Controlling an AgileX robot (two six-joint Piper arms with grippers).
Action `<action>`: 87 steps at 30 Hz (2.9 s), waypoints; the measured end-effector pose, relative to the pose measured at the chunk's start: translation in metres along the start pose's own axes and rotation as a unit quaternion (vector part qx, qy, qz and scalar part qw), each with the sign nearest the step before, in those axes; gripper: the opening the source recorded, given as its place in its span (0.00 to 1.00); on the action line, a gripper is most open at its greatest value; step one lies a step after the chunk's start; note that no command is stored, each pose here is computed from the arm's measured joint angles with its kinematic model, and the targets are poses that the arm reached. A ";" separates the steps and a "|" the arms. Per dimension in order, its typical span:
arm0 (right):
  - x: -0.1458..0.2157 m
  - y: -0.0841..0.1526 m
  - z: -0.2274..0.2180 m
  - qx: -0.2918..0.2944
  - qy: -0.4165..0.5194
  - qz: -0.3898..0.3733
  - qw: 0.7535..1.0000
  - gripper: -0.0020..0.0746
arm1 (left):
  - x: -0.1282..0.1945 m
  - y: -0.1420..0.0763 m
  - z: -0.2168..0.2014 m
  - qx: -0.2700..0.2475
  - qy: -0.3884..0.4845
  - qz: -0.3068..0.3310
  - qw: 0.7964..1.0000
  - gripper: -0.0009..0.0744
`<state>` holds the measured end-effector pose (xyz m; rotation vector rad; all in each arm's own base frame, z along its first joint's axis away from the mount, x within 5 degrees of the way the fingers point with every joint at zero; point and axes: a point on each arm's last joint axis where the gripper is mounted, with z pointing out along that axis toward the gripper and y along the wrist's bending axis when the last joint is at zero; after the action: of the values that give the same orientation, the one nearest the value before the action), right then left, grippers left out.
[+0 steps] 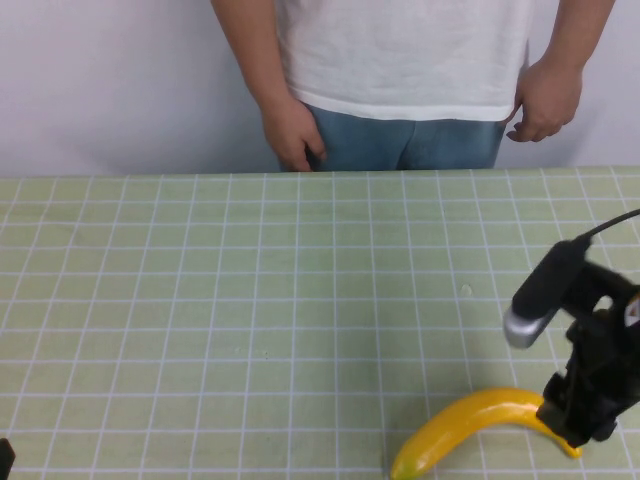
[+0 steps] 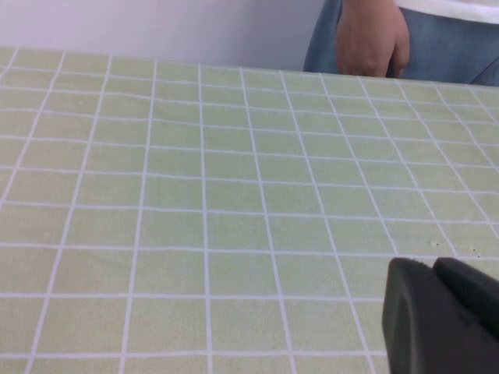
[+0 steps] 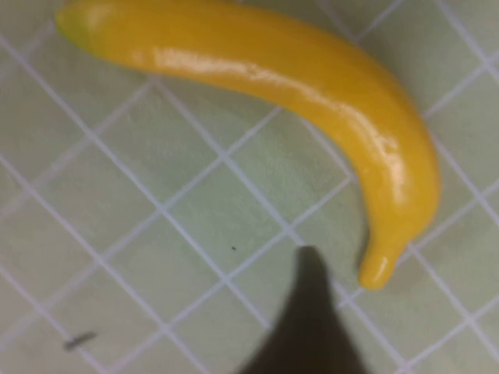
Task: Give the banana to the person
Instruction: Pick up the banana, then hand the grabbed banana to the person
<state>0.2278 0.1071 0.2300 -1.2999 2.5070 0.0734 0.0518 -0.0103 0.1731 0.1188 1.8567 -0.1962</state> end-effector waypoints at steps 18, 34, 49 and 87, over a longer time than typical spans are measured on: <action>-0.007 -0.013 0.080 -0.018 0.046 -0.067 0.997 0.72 | 0.000 0.000 0.000 0.000 0.000 0.000 1.000 0.02; -0.005 -0.011 0.062 -0.022 0.056 -0.036 0.998 0.02 | 0.000 0.000 0.000 0.000 0.000 0.000 1.000 0.02; -0.046 -0.018 -0.125 0.092 -0.136 -0.035 0.986 0.02 | 0.000 0.000 0.000 0.000 0.000 0.000 1.000 0.02; -0.148 -0.049 -0.119 0.113 -0.130 -0.025 0.985 0.70 | 0.000 0.000 0.000 0.000 0.000 0.000 1.000 0.02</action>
<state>0.3167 0.1725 0.3924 -1.1779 2.1898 -0.0490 0.0518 -0.0103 0.1731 0.1188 1.8567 -0.1962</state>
